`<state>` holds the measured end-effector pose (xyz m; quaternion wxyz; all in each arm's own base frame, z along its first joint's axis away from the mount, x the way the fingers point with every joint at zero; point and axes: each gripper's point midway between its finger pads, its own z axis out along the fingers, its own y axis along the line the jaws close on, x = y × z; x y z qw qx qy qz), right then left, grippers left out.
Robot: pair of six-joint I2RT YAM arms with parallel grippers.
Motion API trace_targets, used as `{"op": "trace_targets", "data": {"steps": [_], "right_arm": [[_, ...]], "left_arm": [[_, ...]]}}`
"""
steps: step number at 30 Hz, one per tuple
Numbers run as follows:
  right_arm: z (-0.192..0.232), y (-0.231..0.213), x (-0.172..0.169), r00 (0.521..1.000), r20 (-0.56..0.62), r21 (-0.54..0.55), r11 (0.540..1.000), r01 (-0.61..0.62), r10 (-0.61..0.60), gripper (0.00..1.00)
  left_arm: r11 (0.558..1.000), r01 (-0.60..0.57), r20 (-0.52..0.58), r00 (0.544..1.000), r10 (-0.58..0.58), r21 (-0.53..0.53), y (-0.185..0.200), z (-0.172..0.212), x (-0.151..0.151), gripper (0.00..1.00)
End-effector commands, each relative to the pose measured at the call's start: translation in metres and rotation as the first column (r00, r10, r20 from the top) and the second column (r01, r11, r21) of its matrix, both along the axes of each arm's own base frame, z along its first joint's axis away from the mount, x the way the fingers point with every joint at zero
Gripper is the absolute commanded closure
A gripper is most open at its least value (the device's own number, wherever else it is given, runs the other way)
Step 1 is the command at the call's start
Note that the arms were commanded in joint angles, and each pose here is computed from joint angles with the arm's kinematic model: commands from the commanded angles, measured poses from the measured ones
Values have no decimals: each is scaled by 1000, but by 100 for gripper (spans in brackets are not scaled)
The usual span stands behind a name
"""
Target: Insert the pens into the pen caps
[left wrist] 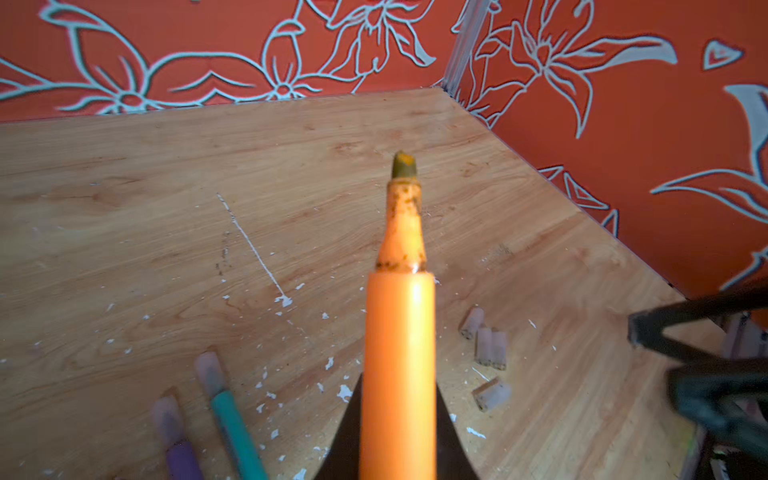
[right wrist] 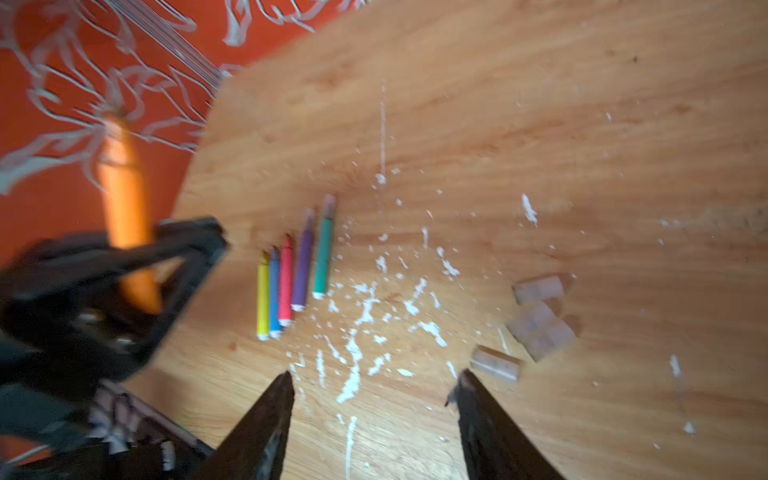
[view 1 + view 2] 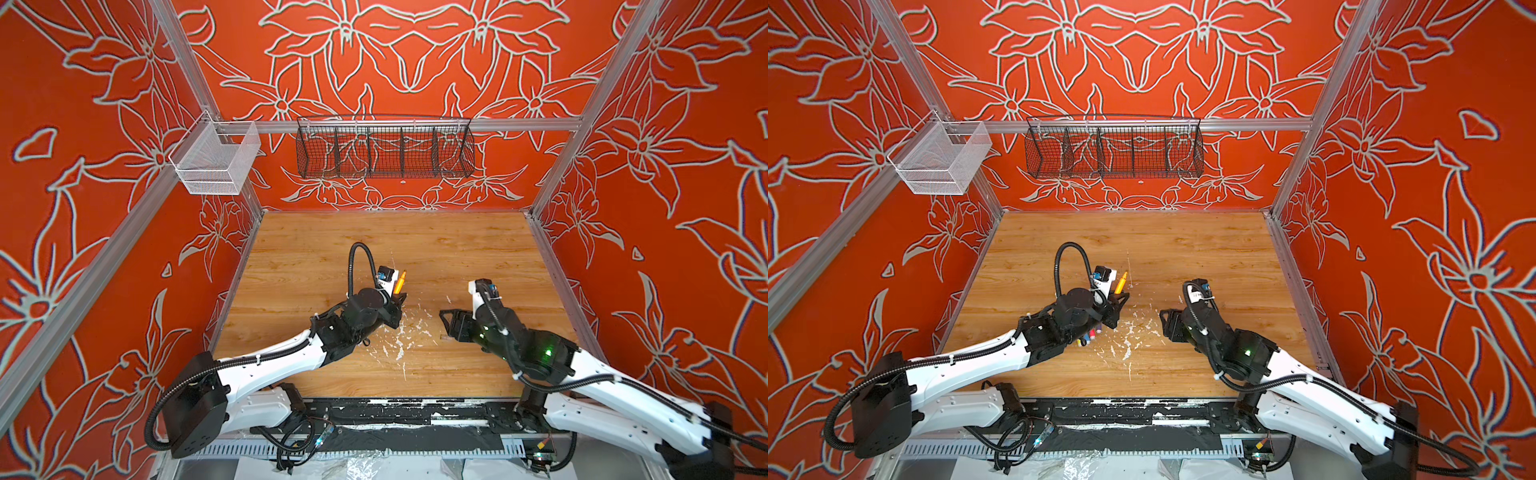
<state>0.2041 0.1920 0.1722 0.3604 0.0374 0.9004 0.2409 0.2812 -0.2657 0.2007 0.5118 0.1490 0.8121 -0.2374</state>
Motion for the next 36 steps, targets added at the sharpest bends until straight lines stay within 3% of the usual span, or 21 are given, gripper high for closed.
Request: {"op": "trace_targets", "data": {"steps": [1,16,36], "right_arm": [[-46,-14,-10,995,-98,-132,991,6,-19,37],[-126,-14,-26,972,-233,-135,991,10,-41,38],[-141,6,3,970,-226,-255,967,27,-87,38]], "left_arm": [[998,-63,33,997,64,-25,13,10,4,100],[998,-58,43,997,60,-35,14,12,2,100],[998,-52,49,997,54,-35,14,14,1,100]]}}
